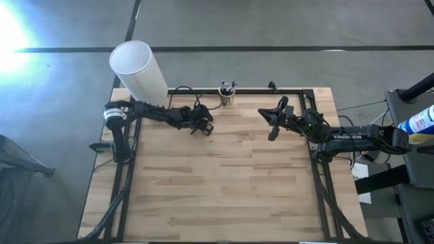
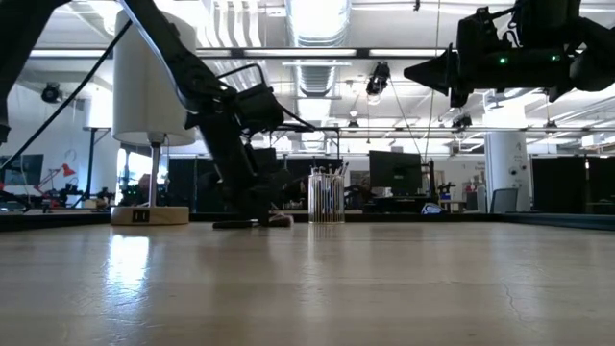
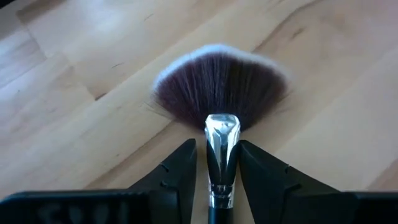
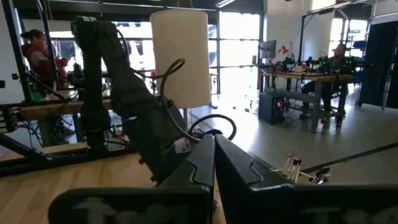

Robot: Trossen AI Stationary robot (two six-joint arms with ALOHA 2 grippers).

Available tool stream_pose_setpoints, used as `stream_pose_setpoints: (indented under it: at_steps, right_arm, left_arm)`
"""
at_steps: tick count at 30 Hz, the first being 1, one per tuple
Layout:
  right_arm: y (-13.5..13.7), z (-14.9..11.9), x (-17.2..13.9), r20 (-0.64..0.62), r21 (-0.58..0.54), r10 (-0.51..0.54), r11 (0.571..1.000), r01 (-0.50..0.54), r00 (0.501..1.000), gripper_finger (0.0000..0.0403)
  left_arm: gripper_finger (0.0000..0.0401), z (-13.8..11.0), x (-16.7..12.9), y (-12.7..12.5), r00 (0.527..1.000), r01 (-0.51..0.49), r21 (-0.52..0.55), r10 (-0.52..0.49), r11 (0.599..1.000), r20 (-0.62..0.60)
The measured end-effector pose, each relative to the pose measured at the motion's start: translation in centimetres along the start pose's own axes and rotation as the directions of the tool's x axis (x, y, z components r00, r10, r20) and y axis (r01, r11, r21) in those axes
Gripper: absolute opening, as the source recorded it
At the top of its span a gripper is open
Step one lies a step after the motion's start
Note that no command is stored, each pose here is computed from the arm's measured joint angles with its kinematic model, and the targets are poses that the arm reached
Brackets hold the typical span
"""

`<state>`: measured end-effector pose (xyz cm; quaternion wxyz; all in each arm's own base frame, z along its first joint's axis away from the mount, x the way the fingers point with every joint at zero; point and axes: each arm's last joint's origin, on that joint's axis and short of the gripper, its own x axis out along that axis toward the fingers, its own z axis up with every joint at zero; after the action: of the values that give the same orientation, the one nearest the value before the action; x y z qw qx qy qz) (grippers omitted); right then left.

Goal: Put items in baskets/containers
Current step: Put the highlighter brush into the gold container

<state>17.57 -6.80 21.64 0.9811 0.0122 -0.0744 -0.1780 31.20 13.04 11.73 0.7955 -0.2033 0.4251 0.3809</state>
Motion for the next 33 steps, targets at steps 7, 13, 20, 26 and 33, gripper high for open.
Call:
stream_pose_setpoints:
  at_steps: [7,13,20,26,33]
  right_arm:
    - [0.0,0.0,0.0,0.0,0.0,0.0,1.0,0.0,1.0,0.0008]
    - [0.1,-0.3,0.0,-0.029,0.001,0.002,1.0,-0.002,1.0,0.0008]
    - [0.6,-1.3,-0.1,-0.137,0.002,0.027,1.0,-0.027,0.99,0.0008]
    - [2.2,-2.7,-0.7,-0.221,0.007,0.112,0.994,-0.113,0.969,0.0008]
    - [4.7,-4.2,-1.8,-0.29,0.049,0.243,0.97,-0.24,0.925,0.0009]
  left_arm:
    - [0.0105,-1.7,0.8,-1.0,0.995,0.059,0.164,-0.044,0.985,-0.093]
    - [0.005,-3.2,1.2,-2.5,0.988,0.096,0.279,-0.059,0.955,-0.14]
    - [0.0042,-3.7,-0.8,-4.3,0.989,0.133,0.347,-0.104,0.928,-0.103]
    - [0.0042,-3.4,-3.4,-5.8,0.982,0.186,0.374,-0.181,0.908,-0.049]
    - [0.0042,-3.9,-5.9,-7.0,0.952,0.3,0.404,-0.3,0.864,-0.065]
